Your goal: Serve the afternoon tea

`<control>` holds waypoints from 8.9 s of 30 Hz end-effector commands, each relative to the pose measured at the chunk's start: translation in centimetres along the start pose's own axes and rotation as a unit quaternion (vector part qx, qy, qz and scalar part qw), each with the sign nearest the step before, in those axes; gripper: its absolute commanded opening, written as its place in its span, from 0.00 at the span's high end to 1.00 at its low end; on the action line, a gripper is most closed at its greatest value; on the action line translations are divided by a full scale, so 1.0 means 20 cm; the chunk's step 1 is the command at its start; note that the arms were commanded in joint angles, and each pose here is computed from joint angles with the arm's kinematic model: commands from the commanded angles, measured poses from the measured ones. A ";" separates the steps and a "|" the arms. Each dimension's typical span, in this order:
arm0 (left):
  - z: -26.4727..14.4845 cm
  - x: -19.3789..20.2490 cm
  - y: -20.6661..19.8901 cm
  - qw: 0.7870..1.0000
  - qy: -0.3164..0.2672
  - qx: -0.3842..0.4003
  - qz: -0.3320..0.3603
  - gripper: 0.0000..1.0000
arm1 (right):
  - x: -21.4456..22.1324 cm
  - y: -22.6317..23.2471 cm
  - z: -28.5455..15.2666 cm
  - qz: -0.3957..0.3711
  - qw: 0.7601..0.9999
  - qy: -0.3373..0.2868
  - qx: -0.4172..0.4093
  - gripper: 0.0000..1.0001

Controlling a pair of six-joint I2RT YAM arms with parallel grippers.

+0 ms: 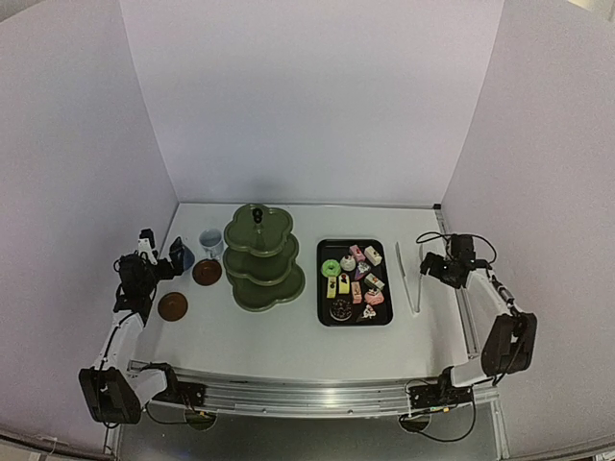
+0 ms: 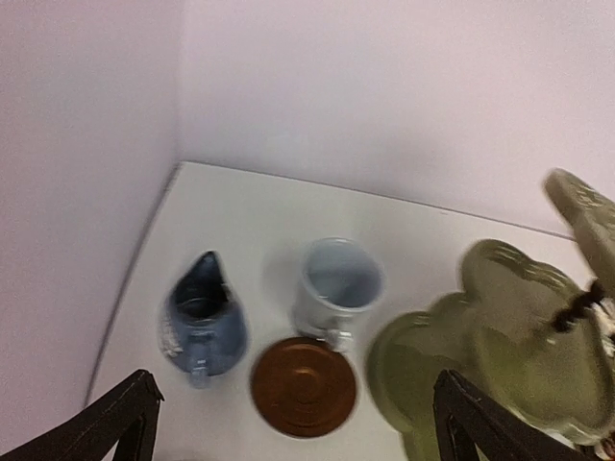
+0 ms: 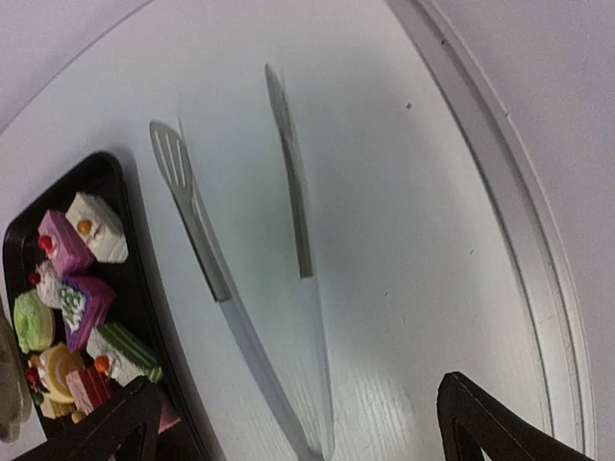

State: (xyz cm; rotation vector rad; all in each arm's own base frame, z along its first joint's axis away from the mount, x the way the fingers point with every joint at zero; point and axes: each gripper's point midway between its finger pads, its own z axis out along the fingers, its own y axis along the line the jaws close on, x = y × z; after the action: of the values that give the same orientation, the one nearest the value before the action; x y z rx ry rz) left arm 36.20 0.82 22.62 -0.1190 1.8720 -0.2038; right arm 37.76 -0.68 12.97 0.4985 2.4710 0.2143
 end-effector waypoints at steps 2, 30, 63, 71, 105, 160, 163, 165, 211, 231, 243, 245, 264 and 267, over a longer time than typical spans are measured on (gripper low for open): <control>-0.18 -0.04 -0.46 0.966 0.049 0.254 0.001 0.00 | 0.23 0.10 0.02 -0.078 0.990 0.108 0.053 0.02; -0.34 0.23 -0.70 0.907 0.129 0.386 0.112 0.00 | 0.26 0.08 0.58 -0.149 0.959 0.203 0.126 0.09; -0.35 0.25 -0.72 0.901 0.124 0.390 0.143 0.00 | 0.43 0.03 0.57 -0.127 0.958 0.229 0.114 0.51; -0.35 0.26 -0.71 0.902 0.123 0.388 0.147 0.00 | 0.16 0.15 0.34 -0.123 0.973 0.169 0.103 0.54; -0.35 0.30 -0.72 0.896 0.122 0.401 0.150 0.01 | 0.03 0.38 -0.12 -0.017 0.959 0.284 0.009 0.54; -0.55 0.41 -0.62 0.927 0.114 0.327 0.146 0.00 | 0.82 1.09 -0.45 -0.260 0.960 0.105 0.008 0.56; -0.54 0.40 -0.61 0.928 0.114 0.323 0.147 0.00 | 0.88 1.09 -0.39 -0.261 0.958 0.121 0.009 0.56; -0.54 0.40 -0.61 0.928 0.113 0.323 0.149 0.00 | 0.91 1.10 -0.36 -0.260 0.956 0.133 0.006 0.55; -0.54 0.46 -0.58 0.927 0.127 0.313 0.165 0.00 | 0.70 1.23 -0.61 -0.285 0.954 0.088 -0.039 0.86; -0.53 0.43 -0.56 0.937 0.107 0.291 0.159 0.01 | 0.63 1.65 -0.73 -0.354 0.917 0.054 -0.176 0.88; -0.52 0.45 -0.56 0.936 0.112 0.293 0.158 0.00 | 0.77 1.49 -0.55 -0.324 0.932 0.082 -0.142 0.98; -0.51 0.45 -0.56 0.936 0.112 0.293 0.158 0.00 | 0.84 1.51 -0.49 -0.324 0.926 0.097 -0.165 0.98; -0.52 0.44 -0.54 0.938 0.109 0.283 0.171 0.00 | 1.10 1.64 -0.19 -0.345 0.908 0.116 -0.208 0.99; -0.52 0.45 -0.54 0.937 0.109 0.282 0.173 0.00 | 1.12 1.63 -0.16 -0.341 0.910 0.121 -0.201 0.98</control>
State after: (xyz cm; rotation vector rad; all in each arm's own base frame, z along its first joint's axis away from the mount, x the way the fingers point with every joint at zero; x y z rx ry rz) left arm 23.16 -10.68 19.15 0.6249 1.9707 -0.5484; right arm 28.26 36.07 11.50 -0.6168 2.6103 0.4302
